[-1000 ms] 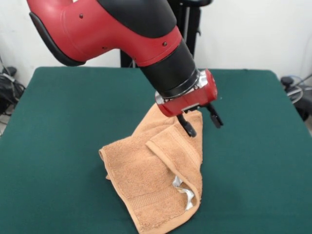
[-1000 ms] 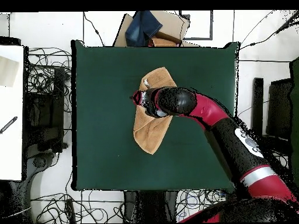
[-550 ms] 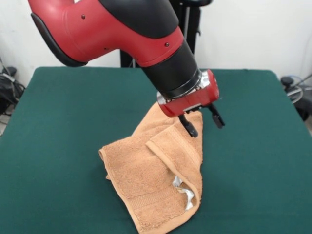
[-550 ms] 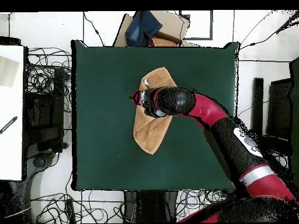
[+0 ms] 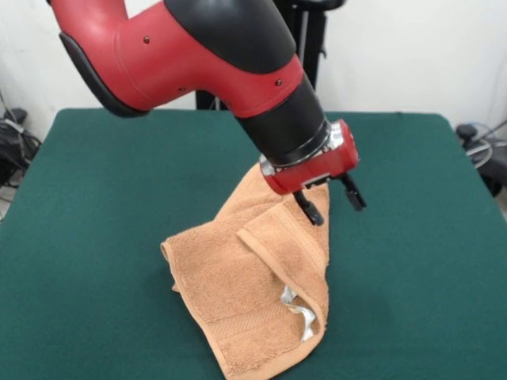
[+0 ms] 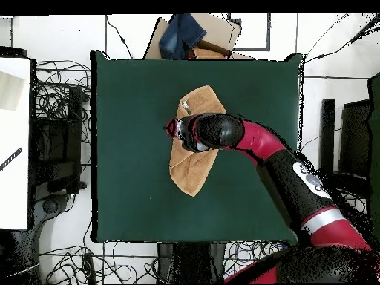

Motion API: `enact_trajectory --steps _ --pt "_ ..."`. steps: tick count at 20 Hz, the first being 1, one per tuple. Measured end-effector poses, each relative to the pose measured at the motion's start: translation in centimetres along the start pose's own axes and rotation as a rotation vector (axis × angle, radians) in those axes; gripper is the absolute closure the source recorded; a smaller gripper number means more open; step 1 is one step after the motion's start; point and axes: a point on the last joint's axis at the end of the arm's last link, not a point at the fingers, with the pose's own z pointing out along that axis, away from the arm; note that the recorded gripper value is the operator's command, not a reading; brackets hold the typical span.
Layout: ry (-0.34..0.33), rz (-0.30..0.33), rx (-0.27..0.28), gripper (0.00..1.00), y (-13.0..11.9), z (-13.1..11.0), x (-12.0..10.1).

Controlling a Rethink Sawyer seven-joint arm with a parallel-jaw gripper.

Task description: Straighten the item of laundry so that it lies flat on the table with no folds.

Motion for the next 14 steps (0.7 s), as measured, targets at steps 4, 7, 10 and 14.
enact_trajectory --steps 4,7,10,14 --pt "0.006 -0.017 0.007 0.00 -0.9 1.8 -0.7" --pt "0.015 -0.029 0.009 0.00 -1.3 3.3 -1.9" --pt "0.034 -0.036 0.008 0.00 -1.6 5.0 -3.5" --pt "0.079 -0.055 0.007 0.00 -1.5 6.9 -5.3"
